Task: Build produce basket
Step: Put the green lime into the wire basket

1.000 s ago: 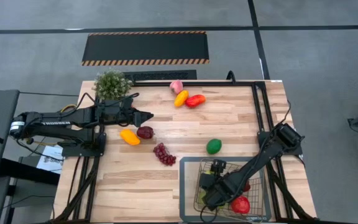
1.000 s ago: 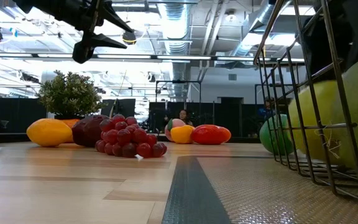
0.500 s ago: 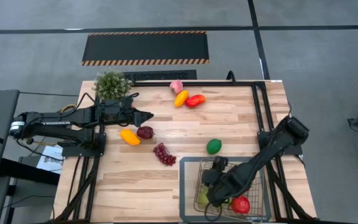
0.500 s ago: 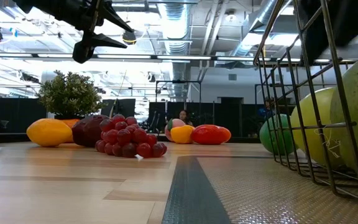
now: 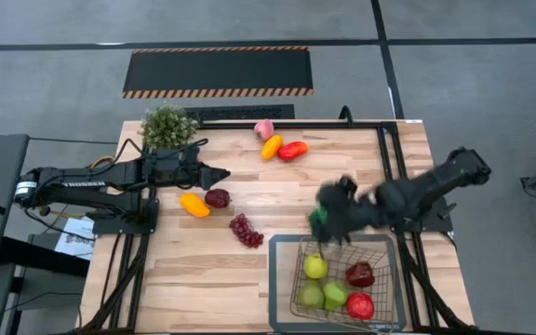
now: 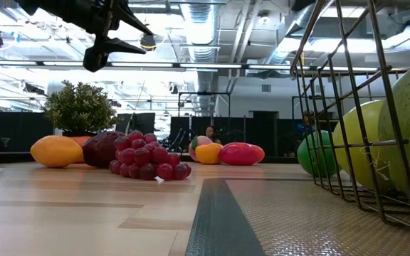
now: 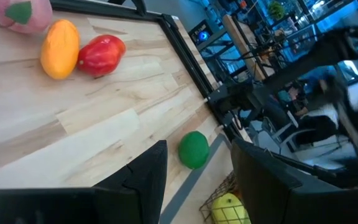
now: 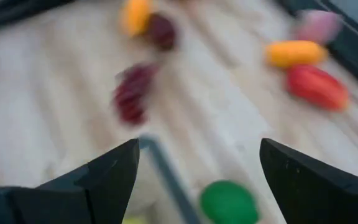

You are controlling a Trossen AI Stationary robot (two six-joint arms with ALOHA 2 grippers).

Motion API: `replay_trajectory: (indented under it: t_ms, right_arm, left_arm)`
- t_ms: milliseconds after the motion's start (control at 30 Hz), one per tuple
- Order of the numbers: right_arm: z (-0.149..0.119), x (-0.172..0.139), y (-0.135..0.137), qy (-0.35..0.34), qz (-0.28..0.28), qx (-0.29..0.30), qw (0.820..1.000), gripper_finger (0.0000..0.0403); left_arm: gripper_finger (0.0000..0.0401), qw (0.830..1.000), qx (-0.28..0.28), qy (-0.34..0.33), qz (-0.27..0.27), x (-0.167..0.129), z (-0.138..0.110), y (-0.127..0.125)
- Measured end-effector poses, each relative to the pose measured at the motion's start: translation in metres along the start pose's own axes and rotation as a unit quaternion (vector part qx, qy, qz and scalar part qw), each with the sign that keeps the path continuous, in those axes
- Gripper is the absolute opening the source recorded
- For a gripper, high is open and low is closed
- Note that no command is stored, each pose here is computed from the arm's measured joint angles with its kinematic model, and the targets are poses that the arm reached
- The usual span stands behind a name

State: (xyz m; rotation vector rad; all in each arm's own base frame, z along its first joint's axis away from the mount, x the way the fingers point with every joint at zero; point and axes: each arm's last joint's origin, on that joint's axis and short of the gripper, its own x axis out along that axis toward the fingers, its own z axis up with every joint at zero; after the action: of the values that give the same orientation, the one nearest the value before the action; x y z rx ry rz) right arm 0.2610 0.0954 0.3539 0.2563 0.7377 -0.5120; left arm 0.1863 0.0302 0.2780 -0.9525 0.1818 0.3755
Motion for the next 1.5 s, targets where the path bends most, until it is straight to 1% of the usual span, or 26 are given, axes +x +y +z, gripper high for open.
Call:
replay_trajectory:
  t_ms: [100,200,300,400,467,533,633,667,833,1000,1167,1233,1333,1400,1500]
  right_arm:
    - [0.018,0.015,-0.037,0.046,-0.043,0.087,0.994,0.0351]
    - [0.026,0.033,-0.064,0.116,-0.064,0.159,0.978,0.0353]
    - [0.026,0.048,-0.071,0.189,-0.059,0.172,0.965,0.0352]
    - [0.017,0.056,-0.074,0.251,-0.085,0.196,0.944,0.0346]
    - [0.007,0.063,-0.071,0.269,-0.100,0.226,0.931,0.0341]
    - [-0.005,0.072,-0.066,0.269,-0.104,0.257,0.922,0.0337]
    - [-0.018,0.085,-0.058,0.248,-0.083,0.317,0.912,0.0332]
    - [-0.023,0.089,-0.056,0.245,-0.084,0.330,0.908,0.0331]
    - [-0.046,0.105,-0.052,0.248,-0.121,0.387,0.880,0.0335]
    - [-0.060,0.107,-0.048,0.231,-0.152,0.454,0.847,0.0340]
    - [-0.060,0.107,-0.047,0.201,-0.168,0.498,0.826,0.0339]
    - [-0.063,0.113,-0.044,0.196,-0.178,0.512,0.817,0.0338]
    - [-0.068,0.123,-0.039,0.201,-0.194,0.527,0.803,0.0340]
    - [-0.073,0.133,-0.036,0.217,-0.205,0.536,0.790,0.0342]
    - [-0.078,0.151,-0.033,0.236,-0.214,0.545,0.776,0.0341]
  left_arm:
    - [0.0165,1.000,0.001,0.006,-0.002,0.000,-0.001,0.000]
    - [0.0165,1.000,0.001,0.007,-0.002,0.000,-0.001,0.000]
    - [0.0165,1.000,0.001,0.007,-0.002,0.000,-0.001,0.000]
    - [0.0165,1.000,0.004,0.007,-0.001,0.000,-0.001,0.000]
    - [0.0165,1.000,0.006,0.007,-0.001,0.000,-0.001,0.000]
    - [0.0165,1.000,0.006,0.006,0.001,0.000,-0.001,0.000]
    - [0.0165,1.000,0.010,0.003,0.003,0.000,-0.001,0.000]
    - [0.0165,1.000,0.012,0.002,0.003,0.000,-0.001,0.000]
    - [0.0165,1.000,0.012,0.001,0.003,0.000,0.000,0.000]
    - [0.0165,1.000,0.011,0.001,0.003,0.000,0.000,0.000]
    - [0.0165,1.000,0.024,0.003,0.001,0.000,-0.001,0.000]
    - [0.0165,1.000,0.024,0.004,-0.001,0.000,-0.001,0.000]
    - [0.0165,1.000,0.028,0.007,-0.002,0.000,-0.001,0.000]
    - [0.0165,0.999,0.036,0.011,-0.006,0.000,-0.001,0.000]
    - [0.0165,0.999,0.050,0.015,-0.008,0.000,-0.001,0.000]
